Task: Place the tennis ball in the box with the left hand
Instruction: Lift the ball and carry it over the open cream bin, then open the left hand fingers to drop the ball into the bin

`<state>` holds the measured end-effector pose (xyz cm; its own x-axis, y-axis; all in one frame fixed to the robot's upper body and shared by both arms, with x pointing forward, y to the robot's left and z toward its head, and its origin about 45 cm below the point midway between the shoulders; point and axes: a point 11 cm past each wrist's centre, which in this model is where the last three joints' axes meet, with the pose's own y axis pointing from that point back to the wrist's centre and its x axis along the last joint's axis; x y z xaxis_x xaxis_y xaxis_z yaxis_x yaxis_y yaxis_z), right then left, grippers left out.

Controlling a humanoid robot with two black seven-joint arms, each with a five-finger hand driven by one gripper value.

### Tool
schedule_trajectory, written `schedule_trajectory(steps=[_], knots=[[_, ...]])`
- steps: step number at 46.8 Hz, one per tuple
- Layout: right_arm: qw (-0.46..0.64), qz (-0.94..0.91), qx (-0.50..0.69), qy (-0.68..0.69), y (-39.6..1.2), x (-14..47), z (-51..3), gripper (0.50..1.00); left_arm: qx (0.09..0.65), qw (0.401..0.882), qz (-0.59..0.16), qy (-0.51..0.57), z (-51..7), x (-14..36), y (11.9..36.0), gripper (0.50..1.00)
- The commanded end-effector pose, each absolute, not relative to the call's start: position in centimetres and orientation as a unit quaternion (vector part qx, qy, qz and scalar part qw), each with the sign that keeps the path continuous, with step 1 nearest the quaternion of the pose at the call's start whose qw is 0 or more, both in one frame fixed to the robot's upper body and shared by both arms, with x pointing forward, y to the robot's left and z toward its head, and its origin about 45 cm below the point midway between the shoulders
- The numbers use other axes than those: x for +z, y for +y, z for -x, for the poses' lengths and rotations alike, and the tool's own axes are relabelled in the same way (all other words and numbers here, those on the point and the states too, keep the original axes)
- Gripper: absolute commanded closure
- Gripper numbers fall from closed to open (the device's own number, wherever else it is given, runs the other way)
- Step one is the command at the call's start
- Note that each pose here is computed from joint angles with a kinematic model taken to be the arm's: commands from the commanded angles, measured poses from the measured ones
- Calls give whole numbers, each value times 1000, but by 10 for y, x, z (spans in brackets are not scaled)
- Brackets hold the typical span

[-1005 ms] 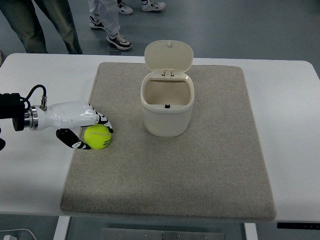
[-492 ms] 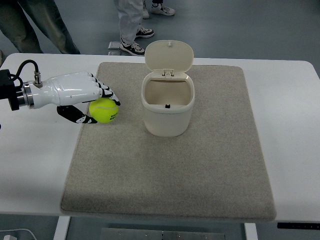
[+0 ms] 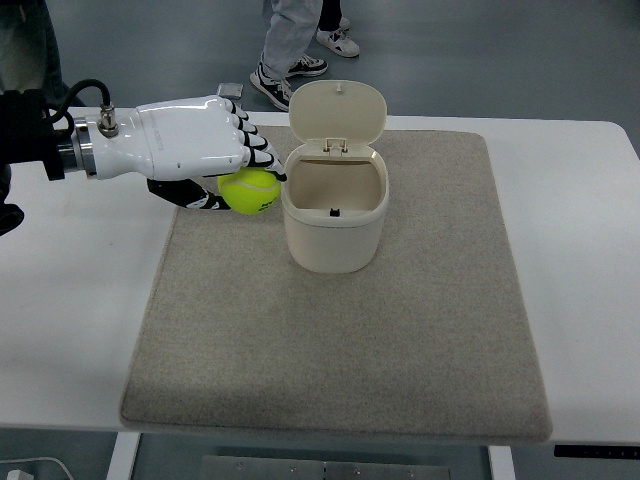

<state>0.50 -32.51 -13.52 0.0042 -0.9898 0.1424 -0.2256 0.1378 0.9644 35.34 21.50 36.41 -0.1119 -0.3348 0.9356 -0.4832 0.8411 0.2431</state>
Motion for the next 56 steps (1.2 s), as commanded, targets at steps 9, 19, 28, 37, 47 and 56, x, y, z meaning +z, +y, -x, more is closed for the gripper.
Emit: schedule_trajectory(steps=[9,19,28,37,47,56], knots=[[479,-522,-399,-582,-325,-135,-5,562,45,571,-261,-777,-360,374,191,1000],[479,-522,-399,-582,-325,-135,-5,562,33,550,-256,-794,-371,366,168,1000],[479,-522,-399,-582,-325,-135,-5,562,40,555,-248,-793,-383,363,150,1000],[479,-522,-399,-582,-325,-135,-5,562,42,556,-237,-795,-383,364,141,879],[479,-522,-399,-582,-325,-135,-5,562,43,567,-234,-788,-383,358,138,656],[479,-522,-399,-582,-325,-135,-5,562,56,574,-222,-786,-382,358,139,536]])
